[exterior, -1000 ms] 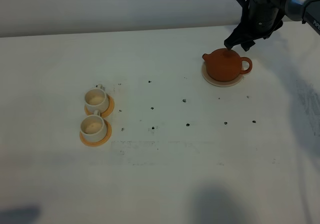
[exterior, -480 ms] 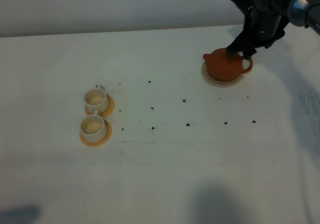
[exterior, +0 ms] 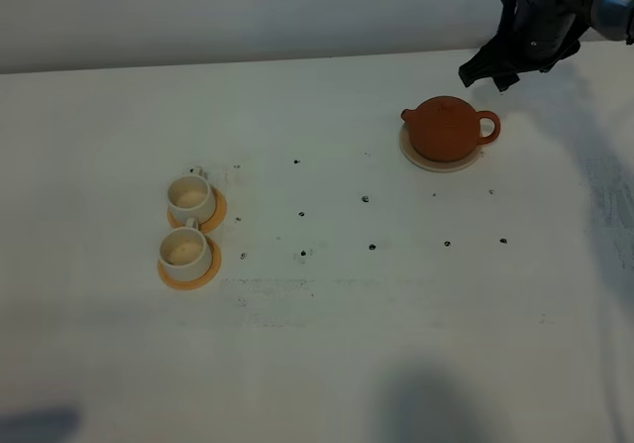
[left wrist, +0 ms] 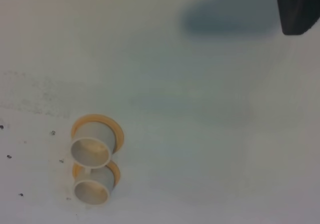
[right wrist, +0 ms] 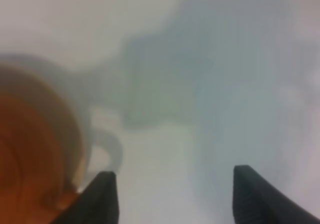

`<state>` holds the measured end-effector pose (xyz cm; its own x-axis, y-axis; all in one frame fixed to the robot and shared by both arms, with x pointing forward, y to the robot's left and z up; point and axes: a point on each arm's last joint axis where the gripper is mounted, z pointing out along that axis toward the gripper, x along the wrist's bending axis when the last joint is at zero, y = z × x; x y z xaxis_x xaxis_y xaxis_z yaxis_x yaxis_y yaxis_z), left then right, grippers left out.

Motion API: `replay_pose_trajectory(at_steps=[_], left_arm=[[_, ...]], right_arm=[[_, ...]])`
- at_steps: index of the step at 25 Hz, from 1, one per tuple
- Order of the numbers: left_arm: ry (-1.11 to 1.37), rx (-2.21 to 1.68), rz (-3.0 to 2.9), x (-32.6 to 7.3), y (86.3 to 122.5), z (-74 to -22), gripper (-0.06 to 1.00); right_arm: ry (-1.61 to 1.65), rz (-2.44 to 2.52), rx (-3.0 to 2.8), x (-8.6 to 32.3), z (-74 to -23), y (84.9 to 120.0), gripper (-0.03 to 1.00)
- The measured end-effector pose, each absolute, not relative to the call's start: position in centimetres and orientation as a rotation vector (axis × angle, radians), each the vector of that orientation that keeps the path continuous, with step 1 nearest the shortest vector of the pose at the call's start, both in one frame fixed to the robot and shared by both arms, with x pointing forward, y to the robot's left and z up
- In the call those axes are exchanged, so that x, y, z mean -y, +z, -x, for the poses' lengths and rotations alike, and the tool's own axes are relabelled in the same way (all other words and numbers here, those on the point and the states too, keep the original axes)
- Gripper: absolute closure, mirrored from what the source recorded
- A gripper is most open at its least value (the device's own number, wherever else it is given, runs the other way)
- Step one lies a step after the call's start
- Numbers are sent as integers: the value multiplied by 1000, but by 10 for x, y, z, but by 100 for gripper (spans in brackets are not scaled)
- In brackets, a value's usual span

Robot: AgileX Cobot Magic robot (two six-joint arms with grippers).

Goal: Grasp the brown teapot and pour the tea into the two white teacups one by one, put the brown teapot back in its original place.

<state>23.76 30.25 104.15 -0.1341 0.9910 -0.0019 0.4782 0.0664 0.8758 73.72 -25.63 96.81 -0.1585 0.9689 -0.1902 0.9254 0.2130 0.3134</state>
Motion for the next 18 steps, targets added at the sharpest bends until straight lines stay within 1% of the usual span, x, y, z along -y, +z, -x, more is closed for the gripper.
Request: replay_pose_trajectory(at_steps=[5,12,18], left_arm=[[998,-1692,-1477,-302,1041,-238,67],[998,-1692,-1477,-302,1041,-238,67],[998,-1692,-1477,-302,1041,-238,67]], right_arm=[[250,-1788,-2091,258,-743,967,48],[228,-1851,-2122,256,-746,937,48],[174,-1881,-2150,257,-741,934,48]])
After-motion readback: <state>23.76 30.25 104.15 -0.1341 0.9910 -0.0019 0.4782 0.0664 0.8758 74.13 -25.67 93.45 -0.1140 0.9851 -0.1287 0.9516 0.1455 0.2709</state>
